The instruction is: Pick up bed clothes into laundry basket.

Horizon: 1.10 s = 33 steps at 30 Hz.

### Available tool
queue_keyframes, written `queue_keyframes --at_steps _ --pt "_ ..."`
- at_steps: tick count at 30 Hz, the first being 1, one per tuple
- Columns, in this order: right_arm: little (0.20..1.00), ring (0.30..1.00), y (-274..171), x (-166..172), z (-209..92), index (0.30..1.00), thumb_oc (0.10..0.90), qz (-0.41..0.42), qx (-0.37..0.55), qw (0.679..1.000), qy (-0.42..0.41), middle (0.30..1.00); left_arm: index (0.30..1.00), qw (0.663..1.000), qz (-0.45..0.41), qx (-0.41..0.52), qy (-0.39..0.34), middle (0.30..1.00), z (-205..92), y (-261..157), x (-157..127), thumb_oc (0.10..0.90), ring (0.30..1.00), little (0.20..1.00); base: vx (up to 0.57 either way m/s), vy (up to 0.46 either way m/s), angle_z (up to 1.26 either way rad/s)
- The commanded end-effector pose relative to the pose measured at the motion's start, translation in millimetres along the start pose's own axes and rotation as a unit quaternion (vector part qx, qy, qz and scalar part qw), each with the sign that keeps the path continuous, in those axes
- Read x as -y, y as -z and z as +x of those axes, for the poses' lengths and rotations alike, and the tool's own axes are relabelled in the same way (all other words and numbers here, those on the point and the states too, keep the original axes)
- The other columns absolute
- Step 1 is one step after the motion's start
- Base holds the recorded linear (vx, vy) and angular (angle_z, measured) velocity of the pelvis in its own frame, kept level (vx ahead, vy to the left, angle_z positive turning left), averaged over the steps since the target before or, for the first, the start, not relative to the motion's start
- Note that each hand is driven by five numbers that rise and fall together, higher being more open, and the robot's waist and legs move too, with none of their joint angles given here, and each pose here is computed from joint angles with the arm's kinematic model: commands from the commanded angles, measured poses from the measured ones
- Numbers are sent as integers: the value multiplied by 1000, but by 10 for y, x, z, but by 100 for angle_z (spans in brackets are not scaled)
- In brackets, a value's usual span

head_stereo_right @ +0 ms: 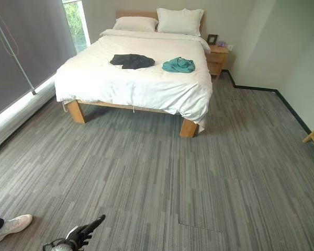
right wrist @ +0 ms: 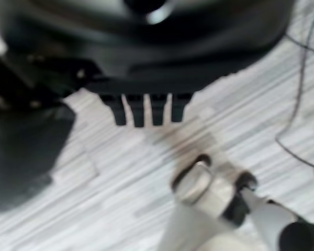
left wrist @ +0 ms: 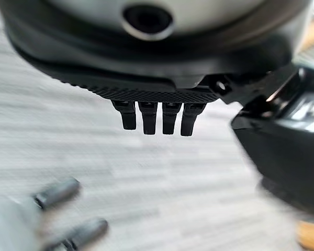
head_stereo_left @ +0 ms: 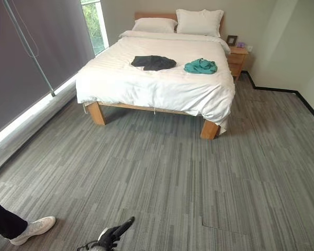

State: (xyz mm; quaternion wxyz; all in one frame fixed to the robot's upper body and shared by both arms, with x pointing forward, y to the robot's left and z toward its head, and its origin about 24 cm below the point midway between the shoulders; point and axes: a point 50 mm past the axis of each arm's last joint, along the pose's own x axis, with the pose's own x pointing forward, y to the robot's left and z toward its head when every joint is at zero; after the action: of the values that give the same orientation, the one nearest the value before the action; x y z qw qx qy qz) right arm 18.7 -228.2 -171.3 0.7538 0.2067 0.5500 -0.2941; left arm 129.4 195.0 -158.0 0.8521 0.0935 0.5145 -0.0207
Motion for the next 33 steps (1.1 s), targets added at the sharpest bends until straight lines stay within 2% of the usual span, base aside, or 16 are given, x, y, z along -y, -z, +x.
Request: queue_keyframes --at_steps 1,9,13,14,15,16,17,18,19,20,21,23,25,26,27,33 --pt "900 900 -405 -241 45 900 800 -24 74 996 -47 900 900 1000 -10 -10 -10 900 -11 59 -84 800 900 900 0 0 0" --pt "900 900 -313 -79 46 900 800 -71 38 997 -22 900 900 1000 -25 -8 -12 900 -18 70 -122 800 900 900 39 15 18" --pt "900 900 -901 -23 8 900 800 -62 139 988 -24 900 900 990 -71 100 -64 900 -6 -520 -501 800 900 900 20 21 1" --pt "900 900 -1297 -137 -92 900 800 -72 220 971 -52 900 900 977 -91 179 -72 900 -61 -917 -616 800 900 900 0 0 0" --pt "900 900 -1293 -136 -92 900 800 -72 220 972 -51 900 900 977 -91 178 -71 900 -61 -914 -614 800 900 900 3 37 -2" --pt "900 900 -1648 -317 -292 900 800 -78 308 943 -98 900 900 955 -101 270 -63 900 -199 -1305 -647 800 900 900 0 0 0" --pt "900 900 -1639 -313 -292 900 800 -79 307 944 -97 900 900 956 -101 269 -63 900 -199 -1297 -644 800 900 900 1 39 -3" --pt "900 900 -1932 -499 -588 900 800 -72 396 903 -151 900 900 928 -95 355 -60 900 -400 -1633 -678 800 900 900 0 0 0" --pt "900 900 -1926 -497 -589 900 800 -72 396 903 -151 900 900 928 -94 354 -60 900 -400 -1628 -676 800 900 900 19 40 -4" --pt "900 900 -2029 -615 -789 900 800 -65 445 874 -186 900 900 911 -110 393 -49 900 -505 -1768 -633 800 900 900 0 0 0" --pt "900 900 -2064 -661 -881 900 800 -65 466 860 -198 900 900 902 -115 415 -39 900 -569 -1840 -604 800 900 900 22 24 -6" --pt "900 900 -2088 -711 -969 900 800 -76 486 846 -208 900 900 892 -117 437 -27 900 -637 -1904 -561 800 900 900 29 20 -6" --pt "900 900 -2084 -793 -1048 900 800 -171 519 819 -174 900 900 887 -107 448 -19 900 -669 -1915 -496 800 900 900 39 26 -8" --pt "900 900 -2083 -793 -1048 900 800 -171 519 819 -174 900 900 887 -107 448 -19 900 -669 -1914 -496 800 900 900 17 12 -4" --pt "900 900 -2064 -833 -1073 900 800 -227 526 803 -164 900 900 883 -109 456 -13 900 -697 -1916 -468 800 900 900 27 2 -3" --pt "900 900 -1783 -833 -992 900 800 -197 494 825 -193 900 900 885 -129 447 -20 900 -687 -1751 -357 800 900 900 20 0 -6"
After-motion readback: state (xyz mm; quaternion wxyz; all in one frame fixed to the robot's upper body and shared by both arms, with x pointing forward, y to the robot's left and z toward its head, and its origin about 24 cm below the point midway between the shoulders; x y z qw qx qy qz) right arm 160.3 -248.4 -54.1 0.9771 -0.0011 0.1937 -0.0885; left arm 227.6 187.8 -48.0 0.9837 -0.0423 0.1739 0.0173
